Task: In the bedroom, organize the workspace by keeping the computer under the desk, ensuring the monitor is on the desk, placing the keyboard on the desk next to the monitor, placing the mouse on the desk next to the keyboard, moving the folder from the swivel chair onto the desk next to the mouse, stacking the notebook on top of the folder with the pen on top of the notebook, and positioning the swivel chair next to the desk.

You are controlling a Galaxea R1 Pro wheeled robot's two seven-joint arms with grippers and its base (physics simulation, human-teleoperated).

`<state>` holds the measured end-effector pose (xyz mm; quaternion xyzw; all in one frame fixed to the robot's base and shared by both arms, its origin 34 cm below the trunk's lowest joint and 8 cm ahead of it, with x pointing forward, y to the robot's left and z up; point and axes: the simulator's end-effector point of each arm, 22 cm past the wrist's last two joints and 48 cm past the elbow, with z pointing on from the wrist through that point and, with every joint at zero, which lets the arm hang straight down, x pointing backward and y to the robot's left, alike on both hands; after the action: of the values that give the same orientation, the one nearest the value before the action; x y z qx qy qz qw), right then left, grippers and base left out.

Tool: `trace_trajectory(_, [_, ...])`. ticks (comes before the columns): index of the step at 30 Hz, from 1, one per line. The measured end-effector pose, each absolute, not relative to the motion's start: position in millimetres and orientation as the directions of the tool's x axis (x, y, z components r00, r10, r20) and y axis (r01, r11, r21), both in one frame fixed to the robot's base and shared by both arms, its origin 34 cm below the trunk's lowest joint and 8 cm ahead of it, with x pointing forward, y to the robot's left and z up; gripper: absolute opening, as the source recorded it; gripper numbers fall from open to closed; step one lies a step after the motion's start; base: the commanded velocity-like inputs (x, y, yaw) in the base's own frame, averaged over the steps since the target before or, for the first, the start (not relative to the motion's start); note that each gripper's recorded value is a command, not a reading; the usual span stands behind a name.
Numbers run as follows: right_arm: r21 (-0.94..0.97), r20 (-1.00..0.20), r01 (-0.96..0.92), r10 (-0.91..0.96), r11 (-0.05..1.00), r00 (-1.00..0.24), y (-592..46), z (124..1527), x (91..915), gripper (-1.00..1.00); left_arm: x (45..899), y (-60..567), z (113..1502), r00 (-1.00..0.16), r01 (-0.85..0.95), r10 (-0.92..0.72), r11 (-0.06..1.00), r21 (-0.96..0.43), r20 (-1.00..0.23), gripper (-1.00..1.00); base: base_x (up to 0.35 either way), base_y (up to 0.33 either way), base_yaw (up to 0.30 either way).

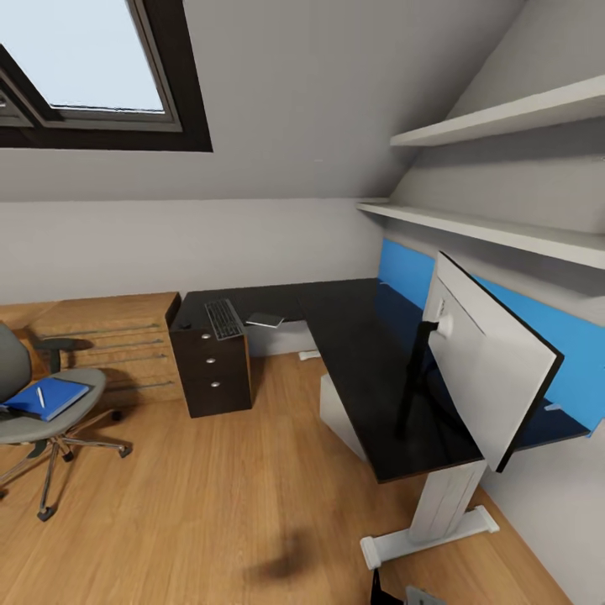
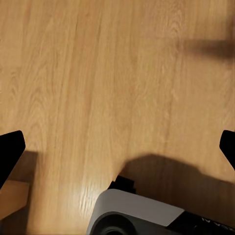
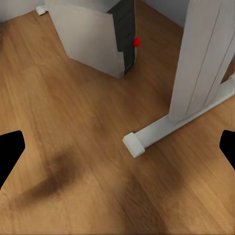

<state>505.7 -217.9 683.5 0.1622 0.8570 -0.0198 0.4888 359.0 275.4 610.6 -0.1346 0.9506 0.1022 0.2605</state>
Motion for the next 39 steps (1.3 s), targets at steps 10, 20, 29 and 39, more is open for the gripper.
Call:
trace_trajectory(10, [0.139, -0.887, 0.302, 0.254, 0.943, -0.386, -222.4, 713.4, 514.0, 1.00, 356.5, 275.1, 621.9, -0.829, -0.307, -0.200, 0.944, 0.125, -0.522, 1.00, -0.001, 0.000, 0.000])
trace_trajectory(20, [0.197, -0.939, 0.304, 0.269, 0.932, -0.215, -229.3, 779.3, 563.5, 1.00, 353.8, 275.8, 632.6, -0.830, -0.306, -0.199, 0.944, 0.126, -0.521, 1.00, 0.000, 0.000, 0.000])
trace_trajectory(29, [0.239, -0.941, 0.341, 0.304, 0.909, -0.151, -251.9, 869.9, 638.1, 1.00, 350.8, 277.4, 641.7, -0.830, -0.307, -0.198, 0.943, 0.130, -0.522, 1.00, 0.000, 0.000, 0.000])
trace_trajectory(39, [0.243, -0.899, 0.251, 0.315, 0.937, -0.304, -231.3, 952.3, 682.3, 1.00, 350.4, 279.5, 643.9, -0.829, -0.309, -0.198, 0.942, 0.133, -0.524, 1.00, 0.006, 0.000, 0.000])
